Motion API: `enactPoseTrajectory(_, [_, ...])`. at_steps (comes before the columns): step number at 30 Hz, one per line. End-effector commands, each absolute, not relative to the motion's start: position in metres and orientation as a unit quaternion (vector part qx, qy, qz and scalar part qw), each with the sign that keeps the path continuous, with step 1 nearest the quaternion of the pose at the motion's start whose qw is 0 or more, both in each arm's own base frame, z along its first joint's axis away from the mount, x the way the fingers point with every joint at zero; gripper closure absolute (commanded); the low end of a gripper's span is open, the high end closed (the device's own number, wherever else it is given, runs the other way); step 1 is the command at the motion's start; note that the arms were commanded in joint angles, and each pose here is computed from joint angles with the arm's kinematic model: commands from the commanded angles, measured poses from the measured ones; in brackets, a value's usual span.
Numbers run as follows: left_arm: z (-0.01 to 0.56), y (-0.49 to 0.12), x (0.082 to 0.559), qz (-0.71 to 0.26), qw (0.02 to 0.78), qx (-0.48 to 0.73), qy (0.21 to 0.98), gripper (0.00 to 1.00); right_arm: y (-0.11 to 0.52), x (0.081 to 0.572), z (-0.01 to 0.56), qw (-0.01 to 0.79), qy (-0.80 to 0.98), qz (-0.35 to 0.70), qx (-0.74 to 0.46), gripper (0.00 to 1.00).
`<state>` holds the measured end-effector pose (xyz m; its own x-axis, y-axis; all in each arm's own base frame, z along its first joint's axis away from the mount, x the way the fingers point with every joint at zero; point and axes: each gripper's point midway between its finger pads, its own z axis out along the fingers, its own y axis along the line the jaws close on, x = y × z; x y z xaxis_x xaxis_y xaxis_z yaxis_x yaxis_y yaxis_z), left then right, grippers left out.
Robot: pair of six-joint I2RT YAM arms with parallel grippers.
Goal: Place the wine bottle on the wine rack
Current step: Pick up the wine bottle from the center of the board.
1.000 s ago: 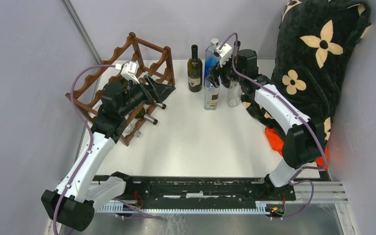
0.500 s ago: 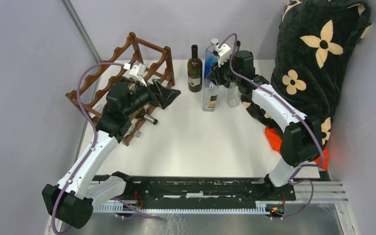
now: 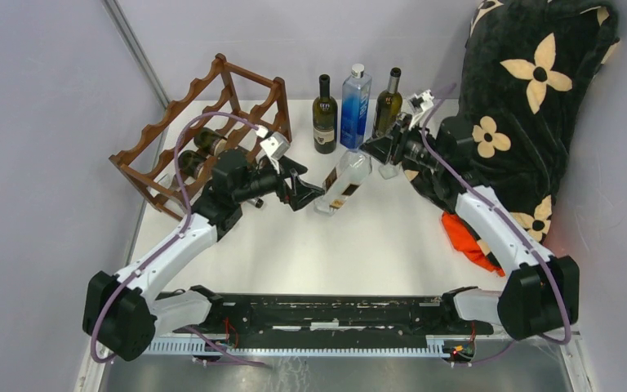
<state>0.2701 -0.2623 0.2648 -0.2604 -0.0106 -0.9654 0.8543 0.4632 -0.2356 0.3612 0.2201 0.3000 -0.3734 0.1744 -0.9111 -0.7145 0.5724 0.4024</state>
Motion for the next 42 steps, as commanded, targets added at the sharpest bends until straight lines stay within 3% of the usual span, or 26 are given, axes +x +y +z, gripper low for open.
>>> enactPoseTrajectory(1, [0.278, -0.286, 0.266, -0.435, 0.550, 0.369, 0.610, 0.00, 0.216, 0.316, 0.354, 0.563, 0.618, 0.513, -0.194, 1.00])
enactPoseTrajectory(11, [0.244, -0.333, 0.248, -0.479, 0.518, 0.409, 0.579, 0.00, 0.191, 0.290, 0.337, 0.569, 0.608, 0.529, -0.164, 1.00])
enactPoseTrajectory(26, [0.204, -0.362, 0.253, -0.465, 0.502, 0.452, 0.572, 0.00, 0.183, 0.280, 0.331, 0.561, 0.602, 0.552, -0.137, 1.00])
enactPoseTrajectory(30, [0.202, -0.372, 0.247, -0.478, 0.488, 0.458, 0.569, 0.07, 0.183, 0.280, 0.325, 0.555, 0.606, 0.554, -0.134, 1.00])
enactPoseTrajectory(34, [0.200, -0.379, 0.249, -0.486, 0.473, 0.456, 0.576, 0.19, 0.183, 0.279, 0.315, 0.549, 0.613, 0.553, -0.128, 1.00])
enactPoseTrajectory(36, [0.199, -0.381, 0.250, -0.488, 0.466, 0.457, 0.579, 0.31, 0.182, 0.279, 0.312, 0.547, 0.616, 0.553, -0.126, 1.00])
enactPoseTrajectory(37, [0.197, -0.382, 0.249, -0.489, 0.459, 0.461, 0.581, 0.40, 0.182, 0.279, 0.310, 0.545, 0.618, 0.553, -0.126, 0.99])
enactPoseTrajectory(38, [0.197, -0.383, 0.249, -0.487, 0.454, 0.467, 0.582, 0.60, 0.182, 0.279, 0.308, 0.544, 0.620, 0.551, -0.129, 0.98])
enactPoseTrajectory(39, [0.196, -0.382, 0.251, -0.481, 0.450, 0.471, 0.586, 0.94, 0.182, 0.280, 0.305, 0.540, 0.625, 0.548, -0.132, 0.96])
enactPoseTrajectory(42, [0.192, -0.373, 0.251, -0.447, 0.450, 0.492, 0.596, 0.98, 0.183, 0.281, 0.290, 0.534, 0.642, 0.524, -0.168, 0.71])
